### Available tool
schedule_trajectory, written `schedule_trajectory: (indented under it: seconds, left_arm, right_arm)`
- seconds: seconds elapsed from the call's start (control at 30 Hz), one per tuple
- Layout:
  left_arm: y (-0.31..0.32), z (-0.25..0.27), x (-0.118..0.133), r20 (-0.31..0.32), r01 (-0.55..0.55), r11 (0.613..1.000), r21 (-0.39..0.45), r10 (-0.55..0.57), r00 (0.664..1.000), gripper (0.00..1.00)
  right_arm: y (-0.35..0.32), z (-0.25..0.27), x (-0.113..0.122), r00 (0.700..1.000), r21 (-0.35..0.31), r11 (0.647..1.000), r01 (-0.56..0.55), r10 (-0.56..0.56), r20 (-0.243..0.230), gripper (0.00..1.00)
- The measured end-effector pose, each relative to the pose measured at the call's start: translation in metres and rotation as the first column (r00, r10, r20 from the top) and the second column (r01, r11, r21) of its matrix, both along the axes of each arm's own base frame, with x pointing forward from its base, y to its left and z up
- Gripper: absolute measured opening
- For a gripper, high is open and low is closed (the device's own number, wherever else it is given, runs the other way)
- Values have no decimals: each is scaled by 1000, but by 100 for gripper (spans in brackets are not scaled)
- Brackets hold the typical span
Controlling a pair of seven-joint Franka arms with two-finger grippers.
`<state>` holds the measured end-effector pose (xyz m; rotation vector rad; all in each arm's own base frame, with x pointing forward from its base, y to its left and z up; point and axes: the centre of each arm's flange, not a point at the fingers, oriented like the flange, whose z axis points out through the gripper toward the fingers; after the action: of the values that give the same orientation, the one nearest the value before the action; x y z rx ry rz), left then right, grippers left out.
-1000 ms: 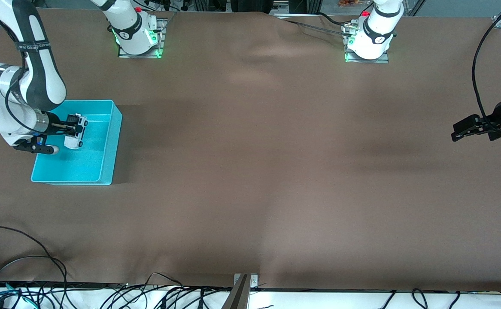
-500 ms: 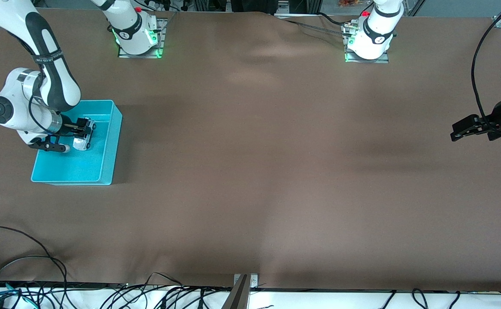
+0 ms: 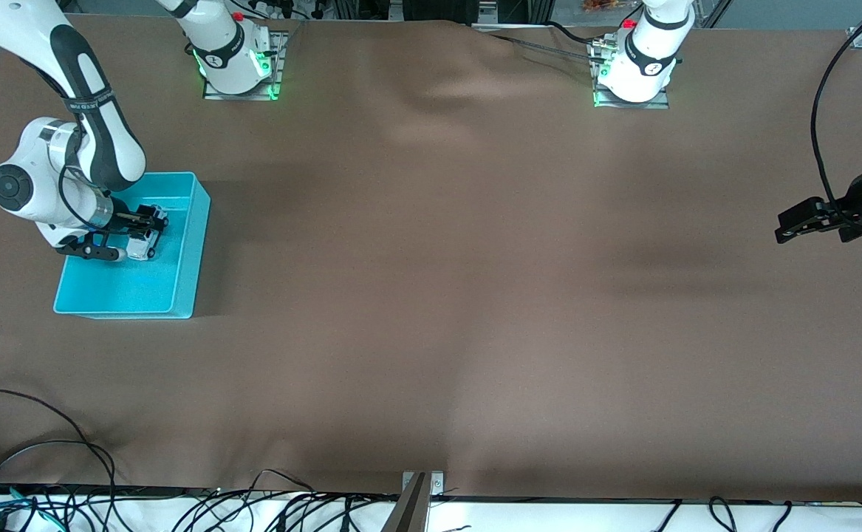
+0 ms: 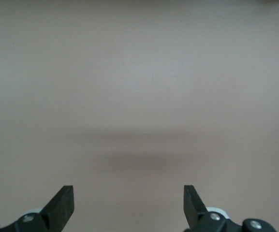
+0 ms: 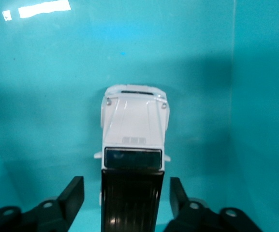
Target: Wind and store white jeep toy
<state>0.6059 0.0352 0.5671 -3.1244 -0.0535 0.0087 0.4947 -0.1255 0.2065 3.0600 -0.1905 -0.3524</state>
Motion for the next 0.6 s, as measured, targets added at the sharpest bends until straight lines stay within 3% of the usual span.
schedule_trajectory:
  seconds: [0.17,0.37,0.6]
  left_arm:
    - [0,0,0,0,0,1000,0,0,1000,100]
    - [0,0,0,0,0,1000,0,0,1000,100]
    - [0,0,0,0,0,1000,0,0,1000,100]
  right_arm:
    - [1,20,-1,1000,8,1000,6,-6,-8,100]
    - [1,55,4,999,8,1000,28,-28,30,100]
    - [23,105,18,986,-5,993,114,-113,120,100]
